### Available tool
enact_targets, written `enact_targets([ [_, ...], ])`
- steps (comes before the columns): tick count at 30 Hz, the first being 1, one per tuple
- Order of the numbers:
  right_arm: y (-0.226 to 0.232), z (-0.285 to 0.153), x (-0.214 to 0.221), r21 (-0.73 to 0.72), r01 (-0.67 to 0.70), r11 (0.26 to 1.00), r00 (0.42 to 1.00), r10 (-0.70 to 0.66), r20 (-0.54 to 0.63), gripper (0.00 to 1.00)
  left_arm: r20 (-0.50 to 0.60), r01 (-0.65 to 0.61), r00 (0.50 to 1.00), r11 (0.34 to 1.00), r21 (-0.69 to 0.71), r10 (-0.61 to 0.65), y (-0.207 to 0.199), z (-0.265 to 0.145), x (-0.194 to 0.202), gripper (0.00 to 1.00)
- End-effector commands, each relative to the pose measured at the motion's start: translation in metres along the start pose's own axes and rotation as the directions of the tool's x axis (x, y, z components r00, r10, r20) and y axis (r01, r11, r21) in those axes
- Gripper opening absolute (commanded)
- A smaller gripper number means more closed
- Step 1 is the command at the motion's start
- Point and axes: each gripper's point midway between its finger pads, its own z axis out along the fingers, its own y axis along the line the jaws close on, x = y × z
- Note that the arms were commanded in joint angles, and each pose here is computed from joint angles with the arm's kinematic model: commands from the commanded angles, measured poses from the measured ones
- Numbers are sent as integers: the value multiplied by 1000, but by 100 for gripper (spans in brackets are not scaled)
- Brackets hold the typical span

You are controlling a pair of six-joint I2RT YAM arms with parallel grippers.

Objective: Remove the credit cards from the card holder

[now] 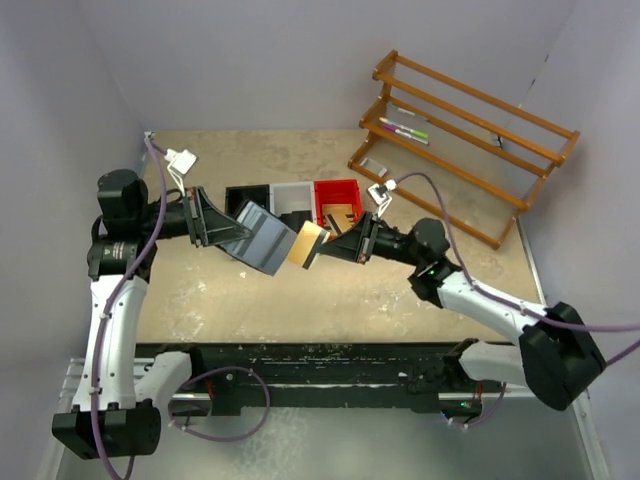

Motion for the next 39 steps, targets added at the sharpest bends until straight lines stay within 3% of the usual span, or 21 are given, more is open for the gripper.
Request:
enact_targets([
  [1, -43, -24, -19, 291, 115, 950, 992, -96, -76, 0, 11, -135, 991, 986, -99, 136, 5, -3, -12, 5],
  [4, -79, -42, -44, 508, 174, 843, 984, -134, -115, 0, 1, -166, 985, 958, -233, 171, 30, -7, -17, 6],
  [9, -122, -63, -98, 739, 253, 624, 966, -200, -162, 0, -25, -198, 980, 939, -282, 199, 39, -11, -13, 6],
  [13, -165, -74, -121, 842, 278, 462, 960, -167, -225, 0, -26, -213, 976, 942, -259, 214, 31, -11, -10, 6],
  [16, -193, -76, -132, 874, 299, 384, 954, -144, -263, 0, -32, -221, 975, 947, -232, 219, 22, -11, -7, 6],
  [24, -254, -65, -125, 867, 336, 368, 937, -39, -346, 0, -46, -232, 973, 959, -162, 228, 4, -12, 3, 6],
  [28, -266, -61, -137, 879, 333, 340, 941, -64, -331, 0, -53, -235, 972, 959, -158, 229, 3, -12, 5, 6],
  [34, -267, -52, -128, 864, 305, 400, 949, -53, -310, 0, -57, -222, 975, 963, -155, 215, 6, -11, 5, 6],
  [35, -266, -52, -128, 868, 299, 396, 951, -49, -305, 2, -57, -221, 975, 963, -153, 215, 6, -11, 5, 6],
  [39, -237, -48, -142, 865, 307, 397, 952, -121, -283, 34, -54, -231, 973, 962, -143, 226, 2, -11, 5, 6],
])
